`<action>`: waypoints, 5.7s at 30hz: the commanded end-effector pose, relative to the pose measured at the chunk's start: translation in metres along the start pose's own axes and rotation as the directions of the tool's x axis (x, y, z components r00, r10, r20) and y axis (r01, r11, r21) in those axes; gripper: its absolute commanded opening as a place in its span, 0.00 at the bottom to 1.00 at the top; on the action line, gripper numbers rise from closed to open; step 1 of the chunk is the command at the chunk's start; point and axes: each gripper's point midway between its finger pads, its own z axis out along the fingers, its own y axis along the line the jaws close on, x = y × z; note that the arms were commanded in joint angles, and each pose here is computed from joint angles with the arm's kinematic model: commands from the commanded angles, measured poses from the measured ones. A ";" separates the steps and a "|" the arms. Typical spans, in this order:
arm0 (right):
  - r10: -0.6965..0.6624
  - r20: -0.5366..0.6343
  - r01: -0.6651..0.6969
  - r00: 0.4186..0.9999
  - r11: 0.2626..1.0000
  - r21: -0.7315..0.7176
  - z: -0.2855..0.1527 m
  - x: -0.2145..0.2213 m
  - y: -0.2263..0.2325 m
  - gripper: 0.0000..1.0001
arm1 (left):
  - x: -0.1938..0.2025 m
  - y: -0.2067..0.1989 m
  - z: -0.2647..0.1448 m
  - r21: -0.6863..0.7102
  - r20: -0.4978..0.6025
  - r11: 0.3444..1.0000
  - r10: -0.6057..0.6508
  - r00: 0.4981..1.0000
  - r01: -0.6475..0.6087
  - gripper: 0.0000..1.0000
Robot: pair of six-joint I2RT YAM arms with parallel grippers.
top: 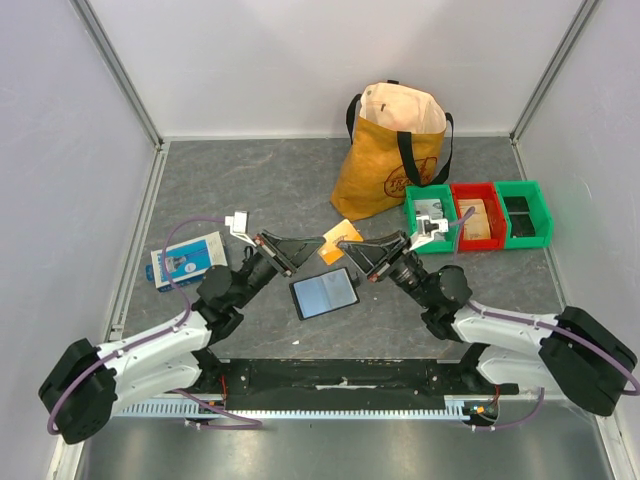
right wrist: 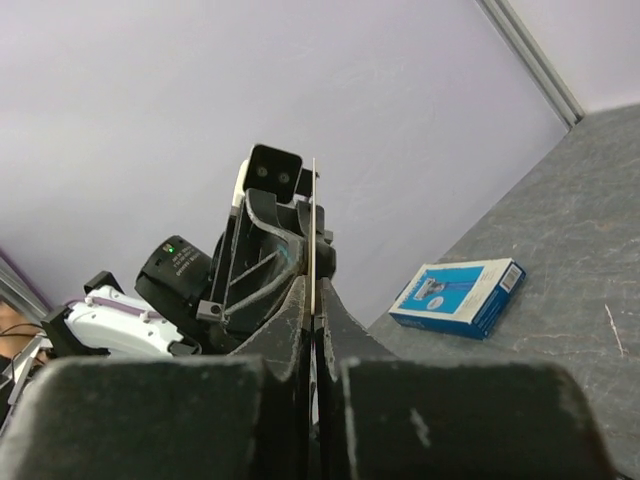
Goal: Take the credit cards out of the card holder
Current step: Remove the credit card from the card holder, then place the credit card in the storage box, then remove the credit card from the card holder.
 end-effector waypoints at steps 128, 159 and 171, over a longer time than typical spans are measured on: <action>0.116 -0.686 0.368 0.719 0.773 0.517 -0.077 0.125 -0.171 0.54 | 0.069 0.189 -0.081 -0.566 -0.617 0.664 0.052 0.785 -0.489 0.72; 0.100 -0.715 0.332 0.692 0.835 0.438 -0.058 0.135 -0.147 0.31 | 0.106 0.233 -0.133 -0.635 -0.684 0.563 -0.092 0.724 -0.529 0.35; 0.119 -0.749 0.238 0.652 0.905 0.351 -0.043 0.166 -0.117 0.38 | 0.095 0.216 -0.124 -0.652 -0.600 0.606 -0.046 0.799 -0.455 0.34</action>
